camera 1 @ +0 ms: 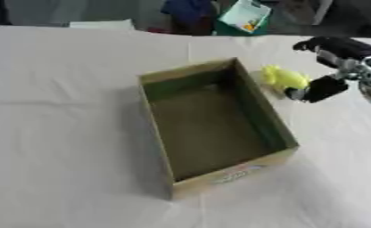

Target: Pick up objects on the table and place them in the box.

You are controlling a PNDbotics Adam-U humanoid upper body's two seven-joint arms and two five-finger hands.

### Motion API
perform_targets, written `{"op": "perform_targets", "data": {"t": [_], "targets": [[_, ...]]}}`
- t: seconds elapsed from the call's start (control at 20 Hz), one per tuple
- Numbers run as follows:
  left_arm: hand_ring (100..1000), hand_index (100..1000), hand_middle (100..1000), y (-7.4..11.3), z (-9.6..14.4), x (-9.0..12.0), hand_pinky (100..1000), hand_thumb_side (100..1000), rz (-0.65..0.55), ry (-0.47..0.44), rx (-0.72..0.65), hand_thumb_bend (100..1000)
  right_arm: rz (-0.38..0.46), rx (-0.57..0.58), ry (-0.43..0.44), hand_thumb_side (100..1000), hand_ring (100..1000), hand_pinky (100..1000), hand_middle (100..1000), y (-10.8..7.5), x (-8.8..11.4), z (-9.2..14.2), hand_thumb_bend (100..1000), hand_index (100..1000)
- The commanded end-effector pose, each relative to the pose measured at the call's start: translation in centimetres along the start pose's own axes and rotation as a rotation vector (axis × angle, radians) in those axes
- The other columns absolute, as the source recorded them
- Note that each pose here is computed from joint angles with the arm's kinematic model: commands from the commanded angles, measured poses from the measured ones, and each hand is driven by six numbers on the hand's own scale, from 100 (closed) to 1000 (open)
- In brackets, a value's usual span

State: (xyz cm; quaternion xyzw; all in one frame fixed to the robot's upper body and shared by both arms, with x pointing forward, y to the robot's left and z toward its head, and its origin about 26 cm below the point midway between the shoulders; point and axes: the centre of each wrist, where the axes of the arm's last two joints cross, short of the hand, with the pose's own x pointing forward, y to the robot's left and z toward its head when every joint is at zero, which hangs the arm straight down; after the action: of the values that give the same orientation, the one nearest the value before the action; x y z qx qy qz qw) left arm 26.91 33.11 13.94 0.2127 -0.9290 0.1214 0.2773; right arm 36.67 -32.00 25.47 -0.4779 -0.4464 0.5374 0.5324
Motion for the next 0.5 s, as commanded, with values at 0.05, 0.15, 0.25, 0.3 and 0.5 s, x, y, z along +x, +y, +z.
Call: {"op": "perform_targets", "data": {"t": [0.05,0.15,0.25,0.3,0.5], "targets": [[447,652,534,-0.1,-0.5,0.5,383,545,0.004,-0.027,-0.008,100,0.007,0.012,0.025,344,972,874,923,-0.3,-0.7,-0.7,380,1000],[447,652,534,-0.1,-0.4,0.5,384,543,0.004,-0.027,-0.008,100,0.001,0.031,0.033,337,970,873,920,0.1,-0.9,-1.2,374,1000],[447,652,534,-0.2,-0.4,0.5,384,542,0.006,-0.026,-0.010,100,-0.004,0.046,0.046,338,969,872,922,0.4,-1.2,-1.8,369,1000],[447,652,534,-0.2,-0.4,0.5,384,542,0.007,-0.026,-0.011,100,-0.006,0.052,0.056,340,967,870,921,0.6,-1.3,-2.1,361,1000],[446,652,535,-0.3,-0.4,0.5,384,543,0.009,-0.026,-0.013,100,-0.021,0.061,0.089,348,955,858,907,1.2,-1.8,-3.4,356,998]]}}
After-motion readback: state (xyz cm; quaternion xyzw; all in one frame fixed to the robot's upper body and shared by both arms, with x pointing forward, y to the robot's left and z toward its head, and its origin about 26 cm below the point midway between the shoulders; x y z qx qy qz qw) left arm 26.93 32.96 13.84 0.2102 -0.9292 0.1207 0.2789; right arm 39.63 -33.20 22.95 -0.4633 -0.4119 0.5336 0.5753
